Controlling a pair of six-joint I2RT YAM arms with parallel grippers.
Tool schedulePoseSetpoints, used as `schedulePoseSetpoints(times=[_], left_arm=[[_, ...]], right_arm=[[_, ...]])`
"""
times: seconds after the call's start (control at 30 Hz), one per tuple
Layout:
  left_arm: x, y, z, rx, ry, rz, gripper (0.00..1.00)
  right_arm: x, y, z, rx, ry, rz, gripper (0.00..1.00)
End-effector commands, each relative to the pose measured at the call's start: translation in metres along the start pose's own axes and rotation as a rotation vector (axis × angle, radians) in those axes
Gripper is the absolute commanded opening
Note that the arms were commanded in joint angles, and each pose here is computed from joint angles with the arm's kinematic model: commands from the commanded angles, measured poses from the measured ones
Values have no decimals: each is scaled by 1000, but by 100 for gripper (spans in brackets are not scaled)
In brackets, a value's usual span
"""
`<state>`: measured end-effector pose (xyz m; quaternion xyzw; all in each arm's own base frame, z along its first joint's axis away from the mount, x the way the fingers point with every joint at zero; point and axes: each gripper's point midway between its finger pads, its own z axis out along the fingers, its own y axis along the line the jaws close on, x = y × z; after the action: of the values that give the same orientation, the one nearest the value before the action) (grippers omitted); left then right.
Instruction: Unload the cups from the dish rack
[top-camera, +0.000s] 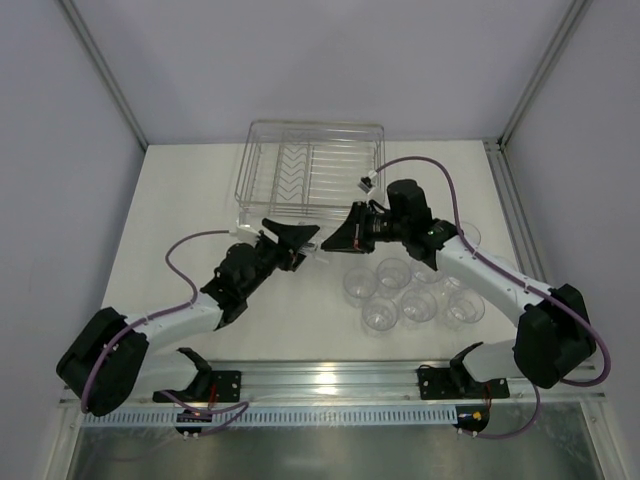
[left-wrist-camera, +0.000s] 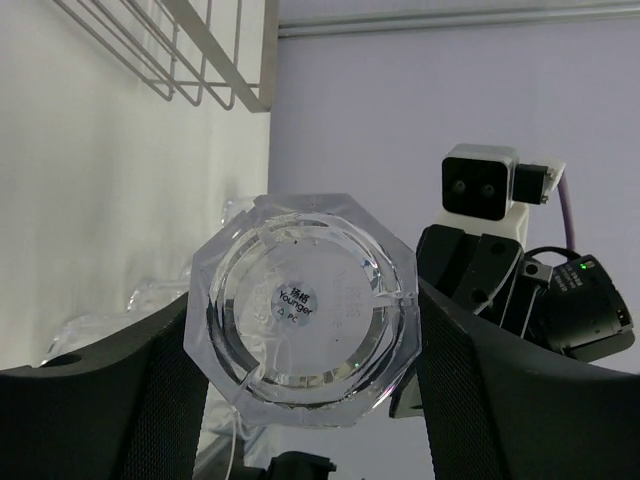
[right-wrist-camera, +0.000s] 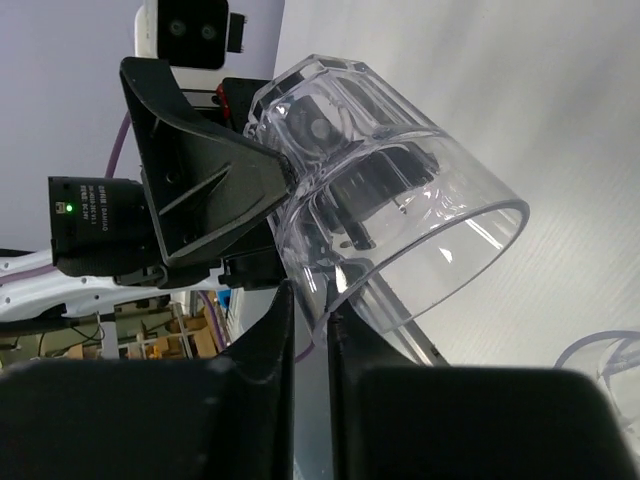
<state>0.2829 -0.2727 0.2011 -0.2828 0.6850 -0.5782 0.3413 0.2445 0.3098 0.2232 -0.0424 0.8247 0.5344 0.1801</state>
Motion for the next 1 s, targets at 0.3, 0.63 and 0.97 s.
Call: schedulePoseSetpoints(times=[0.3,0.63,0.97], left_arm=[[3,15,7,-126,-30,192,84],[-66,35,-44,-460,-262,521,100],[-87,35,-79,-531,-331,583,100]], right_arm=[[-13,12,-1,-2,-63,-111,4],[-16,-34,-10,355,24,-191,4],[-15,-118,2,904,361,-365,4]])
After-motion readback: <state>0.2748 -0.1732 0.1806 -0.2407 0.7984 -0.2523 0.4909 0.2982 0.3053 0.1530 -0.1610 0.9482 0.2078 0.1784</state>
